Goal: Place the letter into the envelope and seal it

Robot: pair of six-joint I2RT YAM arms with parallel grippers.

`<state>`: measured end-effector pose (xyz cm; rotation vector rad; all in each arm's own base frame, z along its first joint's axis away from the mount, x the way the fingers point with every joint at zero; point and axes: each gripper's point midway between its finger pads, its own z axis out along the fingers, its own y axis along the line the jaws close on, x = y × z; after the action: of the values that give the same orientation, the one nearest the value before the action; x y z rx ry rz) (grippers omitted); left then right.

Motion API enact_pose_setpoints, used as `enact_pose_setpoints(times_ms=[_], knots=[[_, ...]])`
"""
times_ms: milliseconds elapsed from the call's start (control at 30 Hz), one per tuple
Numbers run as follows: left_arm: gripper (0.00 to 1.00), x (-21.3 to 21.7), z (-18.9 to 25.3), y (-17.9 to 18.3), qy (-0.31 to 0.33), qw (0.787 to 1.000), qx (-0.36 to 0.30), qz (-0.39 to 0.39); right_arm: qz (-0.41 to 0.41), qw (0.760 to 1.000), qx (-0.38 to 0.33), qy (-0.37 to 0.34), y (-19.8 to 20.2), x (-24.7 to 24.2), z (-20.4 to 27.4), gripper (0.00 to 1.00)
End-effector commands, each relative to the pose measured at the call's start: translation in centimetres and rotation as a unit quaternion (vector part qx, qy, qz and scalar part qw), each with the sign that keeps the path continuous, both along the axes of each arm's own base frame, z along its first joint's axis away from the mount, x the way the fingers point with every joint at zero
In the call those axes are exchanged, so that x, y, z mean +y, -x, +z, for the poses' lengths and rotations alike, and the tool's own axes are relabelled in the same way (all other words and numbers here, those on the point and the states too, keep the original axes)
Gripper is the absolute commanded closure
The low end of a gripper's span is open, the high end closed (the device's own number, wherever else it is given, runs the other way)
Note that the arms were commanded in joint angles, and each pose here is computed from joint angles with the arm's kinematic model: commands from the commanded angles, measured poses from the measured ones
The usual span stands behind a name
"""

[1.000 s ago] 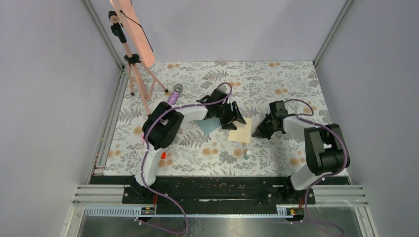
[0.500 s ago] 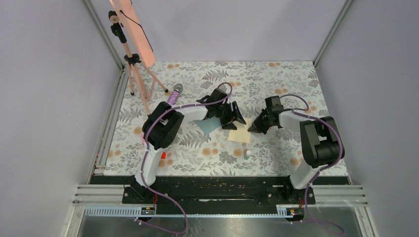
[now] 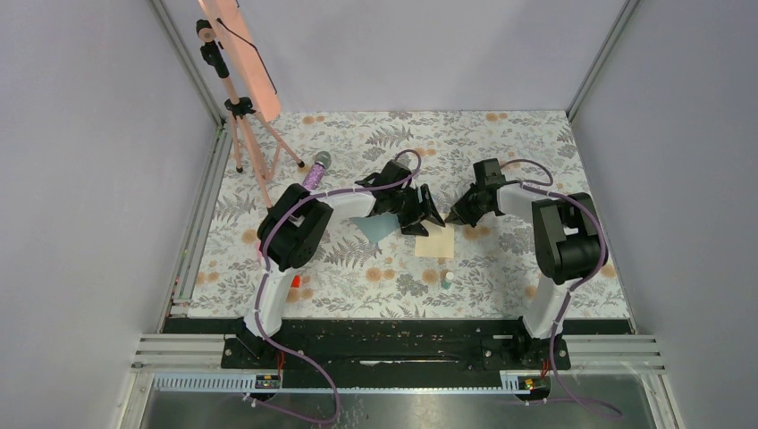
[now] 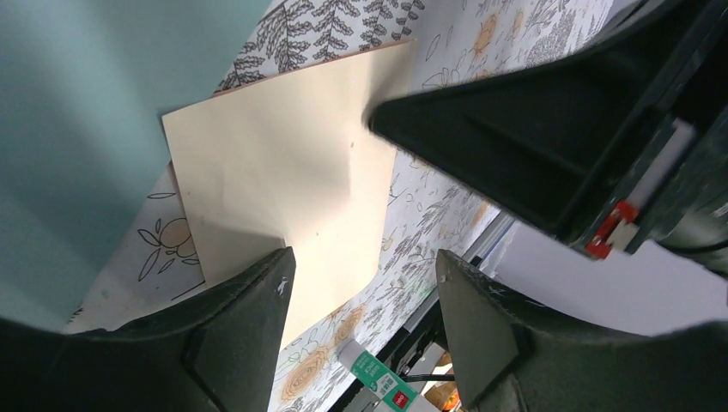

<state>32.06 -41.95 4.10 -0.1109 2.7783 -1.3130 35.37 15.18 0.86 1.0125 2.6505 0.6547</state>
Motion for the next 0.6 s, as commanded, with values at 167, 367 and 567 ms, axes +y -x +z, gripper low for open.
enact_pose_setpoints(times_ms=[167,367,567], knots=[[0.35,2.5,-3.8,2.2,-0.067,0.996,0.049,-0.009,0.022,0.999,-0.013,0.030,-0.9,-0.2,0.1,1.00],[0.35,2.0,-3.9,2.0,-0.061,0.997,0.054,-0.012,0.091,0.996,0.004,0.026,4.1,1.1,-0.2,1.00],[0.35,1.9,-3.9,1.7,-0.060,0.997,0.053,-0.008,0.119,0.993,0.011,0.019,8.1,1.7,0.0,1.00]])
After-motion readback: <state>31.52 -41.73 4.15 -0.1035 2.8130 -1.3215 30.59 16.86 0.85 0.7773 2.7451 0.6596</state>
